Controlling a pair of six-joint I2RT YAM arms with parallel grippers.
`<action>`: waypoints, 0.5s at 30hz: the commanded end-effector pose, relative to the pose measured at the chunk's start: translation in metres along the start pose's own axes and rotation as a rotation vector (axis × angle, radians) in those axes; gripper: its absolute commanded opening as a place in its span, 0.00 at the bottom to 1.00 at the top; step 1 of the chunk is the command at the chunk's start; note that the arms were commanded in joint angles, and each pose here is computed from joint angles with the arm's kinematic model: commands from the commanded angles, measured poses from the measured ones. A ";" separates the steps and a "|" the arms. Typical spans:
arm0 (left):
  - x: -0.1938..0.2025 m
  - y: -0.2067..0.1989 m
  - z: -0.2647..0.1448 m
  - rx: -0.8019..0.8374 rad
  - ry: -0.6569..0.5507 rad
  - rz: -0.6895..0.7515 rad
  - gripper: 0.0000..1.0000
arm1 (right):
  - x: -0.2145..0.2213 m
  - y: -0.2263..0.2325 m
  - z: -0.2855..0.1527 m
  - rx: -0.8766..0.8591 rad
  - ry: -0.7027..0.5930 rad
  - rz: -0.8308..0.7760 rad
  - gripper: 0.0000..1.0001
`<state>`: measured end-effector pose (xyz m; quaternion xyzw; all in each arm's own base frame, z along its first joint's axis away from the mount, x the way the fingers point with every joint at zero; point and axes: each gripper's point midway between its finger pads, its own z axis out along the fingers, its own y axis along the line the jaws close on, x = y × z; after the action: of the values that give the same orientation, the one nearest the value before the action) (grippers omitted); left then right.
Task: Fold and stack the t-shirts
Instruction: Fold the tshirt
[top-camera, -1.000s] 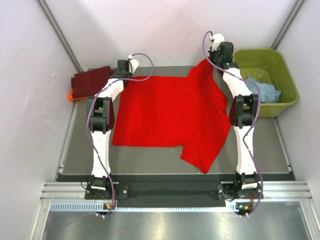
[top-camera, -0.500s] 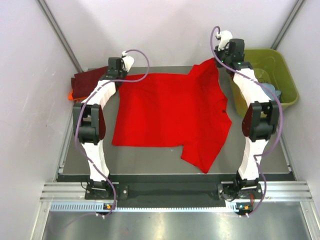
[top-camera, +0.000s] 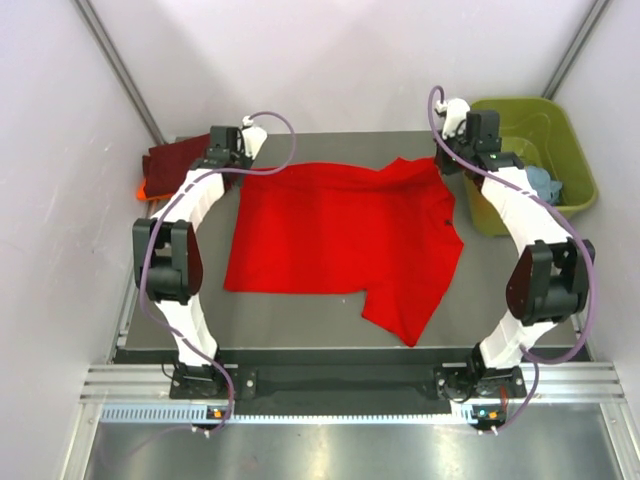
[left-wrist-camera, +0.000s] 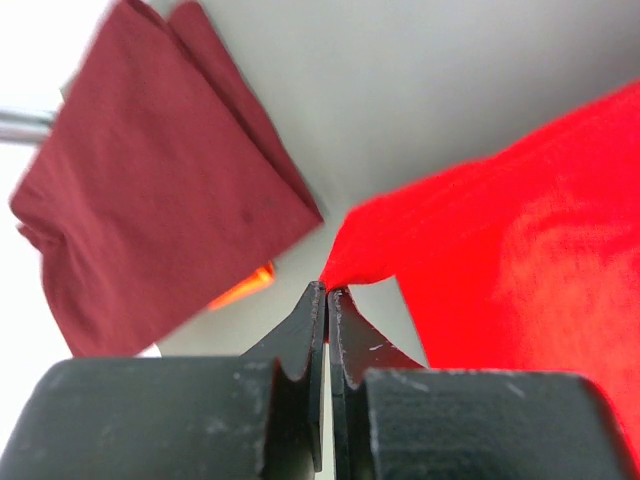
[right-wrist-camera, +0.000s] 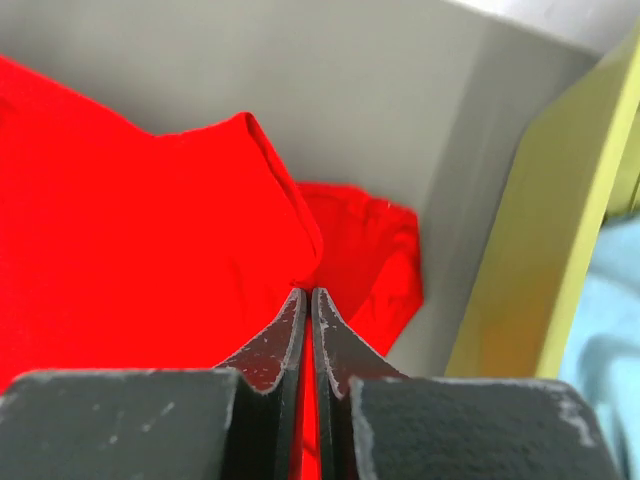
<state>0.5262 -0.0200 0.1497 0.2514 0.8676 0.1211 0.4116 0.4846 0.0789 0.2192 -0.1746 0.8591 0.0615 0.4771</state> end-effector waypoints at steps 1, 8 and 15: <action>-0.003 0.008 -0.030 0.006 -0.023 -0.024 0.00 | -0.014 0.007 -0.031 0.007 -0.052 -0.029 0.00; 0.015 -0.004 -0.046 0.048 0.023 -0.037 0.00 | 0.017 0.013 -0.043 -0.004 0.005 -0.032 0.00; 0.035 -0.014 -0.050 0.076 0.084 -0.037 0.00 | 0.043 0.016 -0.050 -0.011 0.054 -0.037 0.00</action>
<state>0.4738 -0.0152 0.1399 0.2522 0.8921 0.0945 0.3627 0.4252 0.0717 0.1926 -0.1854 0.8793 0.0599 0.4345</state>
